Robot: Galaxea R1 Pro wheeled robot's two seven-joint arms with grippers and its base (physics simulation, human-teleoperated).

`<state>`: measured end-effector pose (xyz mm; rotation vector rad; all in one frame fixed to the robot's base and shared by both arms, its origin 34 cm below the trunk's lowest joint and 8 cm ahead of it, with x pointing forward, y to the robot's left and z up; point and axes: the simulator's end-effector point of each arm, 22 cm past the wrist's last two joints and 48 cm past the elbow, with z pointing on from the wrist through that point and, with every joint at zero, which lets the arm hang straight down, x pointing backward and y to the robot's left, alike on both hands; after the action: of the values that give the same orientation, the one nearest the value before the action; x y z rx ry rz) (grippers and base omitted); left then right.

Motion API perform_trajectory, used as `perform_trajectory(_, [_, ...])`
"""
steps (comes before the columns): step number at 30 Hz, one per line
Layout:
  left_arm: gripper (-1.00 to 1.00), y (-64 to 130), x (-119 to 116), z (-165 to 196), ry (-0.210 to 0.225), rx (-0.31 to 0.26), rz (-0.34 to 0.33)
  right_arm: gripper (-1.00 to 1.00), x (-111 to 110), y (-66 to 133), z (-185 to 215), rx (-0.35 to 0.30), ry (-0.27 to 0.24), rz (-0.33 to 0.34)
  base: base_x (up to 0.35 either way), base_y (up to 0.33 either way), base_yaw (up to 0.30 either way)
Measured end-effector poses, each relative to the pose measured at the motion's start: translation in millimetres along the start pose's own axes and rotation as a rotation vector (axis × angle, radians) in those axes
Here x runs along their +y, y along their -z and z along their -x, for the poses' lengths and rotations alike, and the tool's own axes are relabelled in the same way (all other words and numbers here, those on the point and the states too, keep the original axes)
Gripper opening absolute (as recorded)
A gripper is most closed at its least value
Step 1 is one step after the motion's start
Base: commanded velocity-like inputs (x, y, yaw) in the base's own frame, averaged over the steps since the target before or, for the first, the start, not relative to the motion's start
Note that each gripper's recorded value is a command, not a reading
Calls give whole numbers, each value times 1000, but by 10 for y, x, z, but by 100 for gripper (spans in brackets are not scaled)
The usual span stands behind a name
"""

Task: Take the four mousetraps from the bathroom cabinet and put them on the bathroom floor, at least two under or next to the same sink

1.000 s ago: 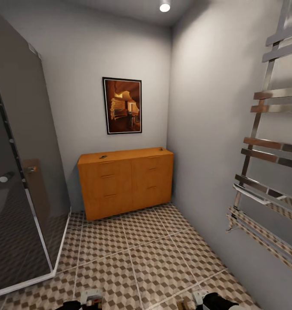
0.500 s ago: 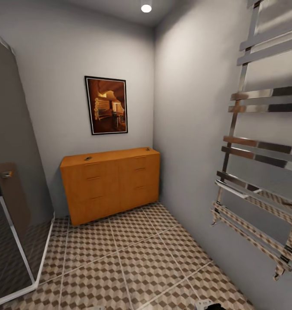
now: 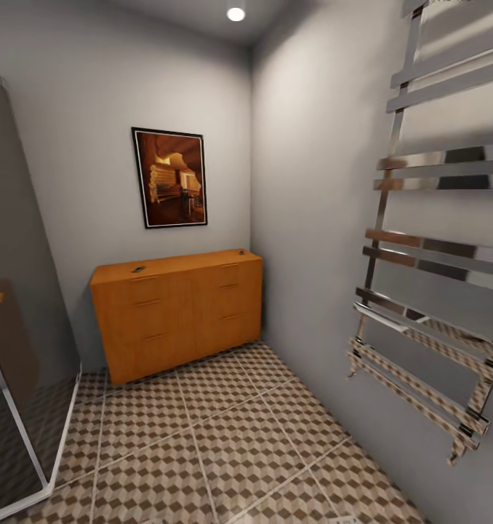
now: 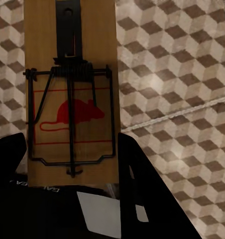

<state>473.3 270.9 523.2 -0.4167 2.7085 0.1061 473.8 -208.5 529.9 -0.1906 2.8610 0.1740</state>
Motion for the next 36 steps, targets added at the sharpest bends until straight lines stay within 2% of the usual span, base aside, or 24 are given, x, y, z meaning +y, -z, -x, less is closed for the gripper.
perform_trajectory(9, [-100,-21,198,-60,3,6,36,-100,-17,-3,7,-13,0,-1,0,0,-235])
perform_trajectory(20, [-100,-11,102,-123,2,15,27,-100,-40,-4,-13,-8,-2,-4,0,0,-249])
perform_trajectory(24, [-100,1,203,-190,0,22,89,-100,-54,-8,-37,-5,-7,-8,0,0,-250])
perform_trajectory(28, [-100,25,328,-177,6,1,161,-100,-133,-27,-137,5,-27,-49,0,0,-250])
perform_trajectory(29, [-100,31,331,-169,9,-8,170,-100,-200,-28,-161,7,-43,-84,0,0,-250])
perform_trajectory(32, [-100,41,313,-177,11,-17,179,-100,-357,-16,-205,8,-89,-160,0,0,-250])
perform_trajectory(36, [-100,45,301,-196,11,-18,182,-100,-456,-1,-219,2,-128,-204,0,0,-250])
